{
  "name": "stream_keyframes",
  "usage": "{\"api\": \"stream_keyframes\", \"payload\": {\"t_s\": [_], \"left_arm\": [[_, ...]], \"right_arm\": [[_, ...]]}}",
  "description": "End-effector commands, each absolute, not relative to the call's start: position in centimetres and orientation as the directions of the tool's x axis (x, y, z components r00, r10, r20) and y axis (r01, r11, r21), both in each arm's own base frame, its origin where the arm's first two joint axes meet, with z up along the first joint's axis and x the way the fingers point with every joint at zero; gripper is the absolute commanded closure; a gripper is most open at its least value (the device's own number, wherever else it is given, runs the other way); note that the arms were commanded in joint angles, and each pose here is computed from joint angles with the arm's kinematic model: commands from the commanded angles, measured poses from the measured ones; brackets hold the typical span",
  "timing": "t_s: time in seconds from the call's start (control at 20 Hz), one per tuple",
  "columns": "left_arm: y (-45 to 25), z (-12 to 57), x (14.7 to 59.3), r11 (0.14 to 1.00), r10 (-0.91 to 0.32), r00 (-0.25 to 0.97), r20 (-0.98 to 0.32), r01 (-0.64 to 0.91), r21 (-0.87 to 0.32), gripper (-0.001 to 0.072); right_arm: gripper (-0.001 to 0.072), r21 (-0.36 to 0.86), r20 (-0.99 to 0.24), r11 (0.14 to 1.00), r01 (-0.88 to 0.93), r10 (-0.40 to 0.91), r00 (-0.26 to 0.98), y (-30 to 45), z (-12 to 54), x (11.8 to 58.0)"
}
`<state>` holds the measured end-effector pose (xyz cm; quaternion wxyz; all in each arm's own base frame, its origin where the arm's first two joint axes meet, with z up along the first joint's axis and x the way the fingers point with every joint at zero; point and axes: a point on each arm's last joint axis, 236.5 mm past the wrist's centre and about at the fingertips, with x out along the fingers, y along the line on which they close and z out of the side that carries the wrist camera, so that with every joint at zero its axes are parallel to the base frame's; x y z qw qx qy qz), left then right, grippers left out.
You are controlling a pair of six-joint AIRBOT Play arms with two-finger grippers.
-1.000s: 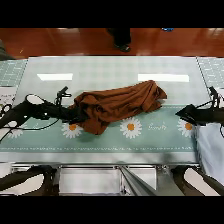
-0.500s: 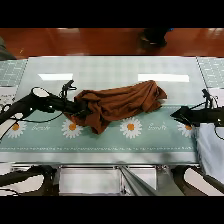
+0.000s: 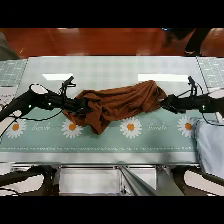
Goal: Fold the shirts.
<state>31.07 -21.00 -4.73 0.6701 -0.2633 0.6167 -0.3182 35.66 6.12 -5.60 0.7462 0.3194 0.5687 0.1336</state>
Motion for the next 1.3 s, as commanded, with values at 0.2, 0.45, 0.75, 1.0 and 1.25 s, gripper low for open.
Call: {"api": "stream_keyframes", "payload": {"t_s": [0.2, 0.45, 0.75, 1.0, 1.25], "left_arm": [[-21.1, -4.6, 30.8, 0.654, -0.755, 0.026, -0.655, 0.104, -0.75, 0.0683], [-21.0, -4.6, 31.0, 0.657, -0.753, 0.034, -0.657, 0.103, -0.747, 0.0682], [-20.9, -4.6, 31.3, 0.659, -0.751, 0.045, -0.659, 0.102, -0.745, 0.0682], [-18.4, 0.8, 36.2, 0.64, -0.767, 0.183, -0.615, 0.155, -0.753, 0.0682], [-15.2, 17.4, 42.0, 0.585, -0.786, 0.462, -0.411, 0.338, -0.737, 0.0682]], "right_arm": [[0.0301, 0.564, -0.818, 0.805, 0.186, 0.514, 0.257, 4.0, -7.8, 39.2], [0.0301, 0.572, -0.82, 0.788, 0.226, 0.54, 0.19, 4.5, -10.5, 38.5], [0.0614, 0.566, -0.824, 0.808, 0.162, 0.549, 0.139, 7.9, -11.9, 38.2], [0.0683, 0.551, -0.817, 0.833, 0.043, 0.528, 0.23, 6.4, -4.5, 40.2], [0.0684, 0.459, -0.634, 0.877, -0.141, 0.434, 0.641, 3.2, 17.5, 45.0]]}}
